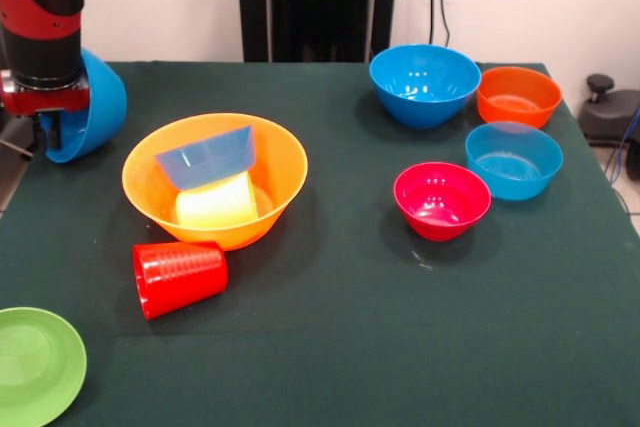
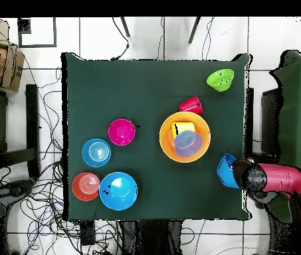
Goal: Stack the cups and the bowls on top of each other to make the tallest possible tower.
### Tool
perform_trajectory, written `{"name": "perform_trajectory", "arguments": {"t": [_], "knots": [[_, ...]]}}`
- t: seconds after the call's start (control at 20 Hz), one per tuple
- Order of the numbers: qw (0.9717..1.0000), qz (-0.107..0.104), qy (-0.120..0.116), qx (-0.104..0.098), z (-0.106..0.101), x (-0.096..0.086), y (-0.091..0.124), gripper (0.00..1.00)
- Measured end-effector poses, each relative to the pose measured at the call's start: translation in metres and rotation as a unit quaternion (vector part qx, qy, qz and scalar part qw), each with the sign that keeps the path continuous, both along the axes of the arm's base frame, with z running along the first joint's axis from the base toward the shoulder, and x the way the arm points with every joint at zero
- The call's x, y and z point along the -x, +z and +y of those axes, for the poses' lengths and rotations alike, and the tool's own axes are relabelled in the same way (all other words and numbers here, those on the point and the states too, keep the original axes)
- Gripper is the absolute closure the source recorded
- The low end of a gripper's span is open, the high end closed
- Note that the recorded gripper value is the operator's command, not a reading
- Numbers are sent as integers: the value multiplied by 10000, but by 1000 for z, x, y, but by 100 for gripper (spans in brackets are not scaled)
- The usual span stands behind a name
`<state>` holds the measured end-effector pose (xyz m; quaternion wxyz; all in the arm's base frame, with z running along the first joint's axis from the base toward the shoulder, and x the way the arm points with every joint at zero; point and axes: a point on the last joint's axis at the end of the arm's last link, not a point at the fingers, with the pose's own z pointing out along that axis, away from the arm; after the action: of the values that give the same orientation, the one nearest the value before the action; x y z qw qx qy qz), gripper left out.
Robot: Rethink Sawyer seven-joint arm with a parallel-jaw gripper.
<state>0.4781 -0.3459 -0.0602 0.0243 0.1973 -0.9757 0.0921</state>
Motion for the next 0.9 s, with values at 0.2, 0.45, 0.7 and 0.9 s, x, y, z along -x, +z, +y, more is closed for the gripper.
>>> {"name": "perform_trajectory", "arguments": {"t": [0.2, 0.45, 0.7, 0.9], "knots": [[10000, -1, -22, -5, 0, 0, 0, 100], [10000, -1, -31, -8, -1, 0, 0, 100], [10000, 5, -93, -26, 0, 0, 2, 100], [9989, -18, -405, -239, 16, 2, 35, 100]]}}
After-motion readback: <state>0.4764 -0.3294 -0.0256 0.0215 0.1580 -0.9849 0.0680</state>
